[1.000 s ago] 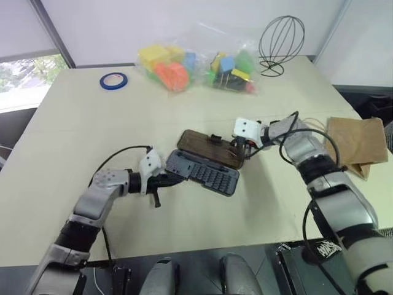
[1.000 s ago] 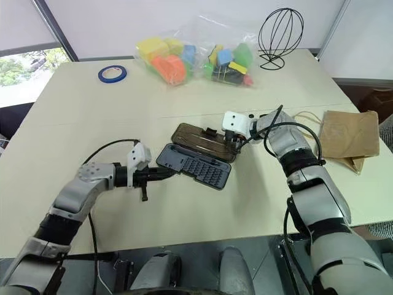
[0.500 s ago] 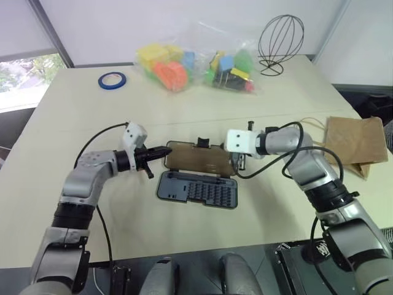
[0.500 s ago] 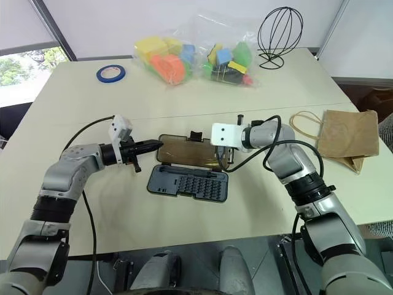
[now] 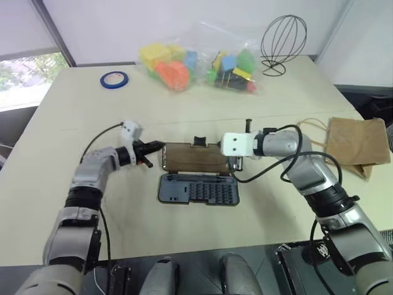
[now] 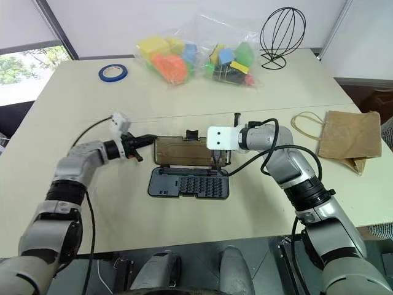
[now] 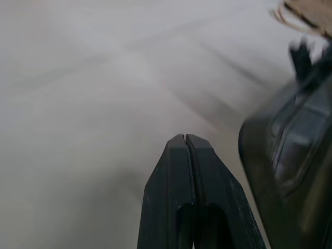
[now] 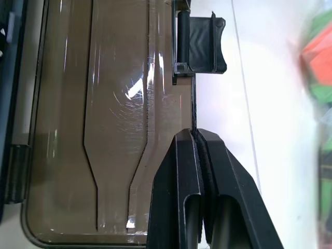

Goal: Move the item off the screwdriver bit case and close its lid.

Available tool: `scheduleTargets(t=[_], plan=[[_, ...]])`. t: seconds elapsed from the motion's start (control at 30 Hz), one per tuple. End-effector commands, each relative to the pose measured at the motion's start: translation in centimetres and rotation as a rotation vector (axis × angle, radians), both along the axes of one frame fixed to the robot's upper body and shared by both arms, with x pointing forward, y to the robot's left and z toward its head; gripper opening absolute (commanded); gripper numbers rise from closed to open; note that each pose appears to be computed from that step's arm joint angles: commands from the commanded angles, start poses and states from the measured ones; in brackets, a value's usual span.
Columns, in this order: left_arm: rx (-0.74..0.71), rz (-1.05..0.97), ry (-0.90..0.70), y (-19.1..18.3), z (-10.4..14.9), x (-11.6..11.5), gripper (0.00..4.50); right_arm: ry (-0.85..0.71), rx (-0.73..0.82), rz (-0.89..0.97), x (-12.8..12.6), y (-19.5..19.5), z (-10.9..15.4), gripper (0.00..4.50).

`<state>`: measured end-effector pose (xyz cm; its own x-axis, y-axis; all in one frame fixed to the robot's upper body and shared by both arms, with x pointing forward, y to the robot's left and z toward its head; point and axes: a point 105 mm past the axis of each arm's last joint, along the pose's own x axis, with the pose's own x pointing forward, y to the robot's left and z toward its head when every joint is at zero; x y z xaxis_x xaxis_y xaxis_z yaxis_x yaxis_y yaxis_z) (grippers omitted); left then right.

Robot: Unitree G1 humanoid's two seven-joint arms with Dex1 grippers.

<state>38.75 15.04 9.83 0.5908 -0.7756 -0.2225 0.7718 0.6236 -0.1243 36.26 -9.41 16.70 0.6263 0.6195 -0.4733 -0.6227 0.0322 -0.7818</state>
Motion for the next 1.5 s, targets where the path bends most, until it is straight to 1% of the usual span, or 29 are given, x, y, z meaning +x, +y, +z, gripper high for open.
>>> scheduleTargets(t=[0.03,0.13,0.27,0.37,0.43,0.47,0.5,0.53,0.57,0.7,0.77,0.8,0.93,1.0,1.07,1.13,1.2,1.5], plan=[[0.025,-0.077,-0.054,-1.5,0.6,0.1,0.00,-0.091,0.024,0.015,-0.2,0.4,2.7,0.02],[0.022,-0.112,-0.058,-2.3,0.6,-0.2,0.00,-0.067,0.046,0.003,-0.3,0.4,2.6,0.02],[0.023,-0.122,-0.065,-2.5,0.7,-0.3,0.00,-0.030,0.058,-0.013,-0.4,0.2,2.3,0.02],[0.029,-0.129,-0.069,-2.4,0.7,-0.4,0.00,-0.015,0.050,-0.023,-0.5,0.0,2.0,0.91],[0.027,-0.131,-0.070,-2.4,0.7,-0.5,0.00,-0.013,0.049,-0.028,-0.6,-0.1,2.0,1.99],[0.026,-0.133,-0.073,-2.4,0.8,-0.5,0.00,-0.002,0.052,-0.039,-0.6,-0.2,2.0,2.41],[0.025,-0.134,-0.076,-2.5,0.8,-0.6,0.00,0.007,0.055,-0.048,-0.6,-0.4,2.0,3.03],[0.024,-0.137,-0.078,-2.5,0.9,-0.6,0.00,0.023,0.040,-0.055,-0.8,-0.6,1.9,3.53],[0.019,-0.140,-0.083,-2.7,1.1,-0.6,0.00,0.033,0.036,-0.060,-1.0,-0.9,2.3,3.93],[0.013,-0.161,-0.100,-3.0,1.8,-0.9,0.00,0.127,0.085,-0.095,-2.5,-2.3,4.5,3.93],[0.010,-0.176,-0.106,-3.2,2.1,-1.2,0.00,0.141,0.143,-0.137,-2.9,-3.2,6.0,3.93],[0.010,-0.188,-0.111,-3.2,2.3,-1.4,0.00,0.155,0.142,-0.158,-3.4,-4.2,6.4,3.93],[0.015,-0.233,-0.120,-3.3,3.0,-2.6,0.00,0.258,0.114,-0.186,-6.2,-6.7,6.5,3.93],[0.016,-0.248,-0.118,-3.3,3.2,-3.1,0.00,0.265,0.099,-0.197,-7.1,-7.5,6.6,3.93],[0.018,-0.278,-0.118,-3.4,3.5,-3.9,0.00,0.246,0.110,-0.247,-7.2,-8.5,6.9,3.93],[0.017,-0.312,-0.112,-3.7,3.8,-4.9,0.00,0.215,0.199,-0.315,-6.5,-9.1,7.6,3.93],[0.015,-0.350,-0.107,-4.0,4.0,-6.0,0.00,0.180,0.250,-0.360,-5.8,-9.5,8.0,3.93],[0.011,-0.450,-0.091,-5.3,4.8,-8.9,0.00,0.159,0.293,-0.409,-4.8,-9.1,6.9,3.93]])
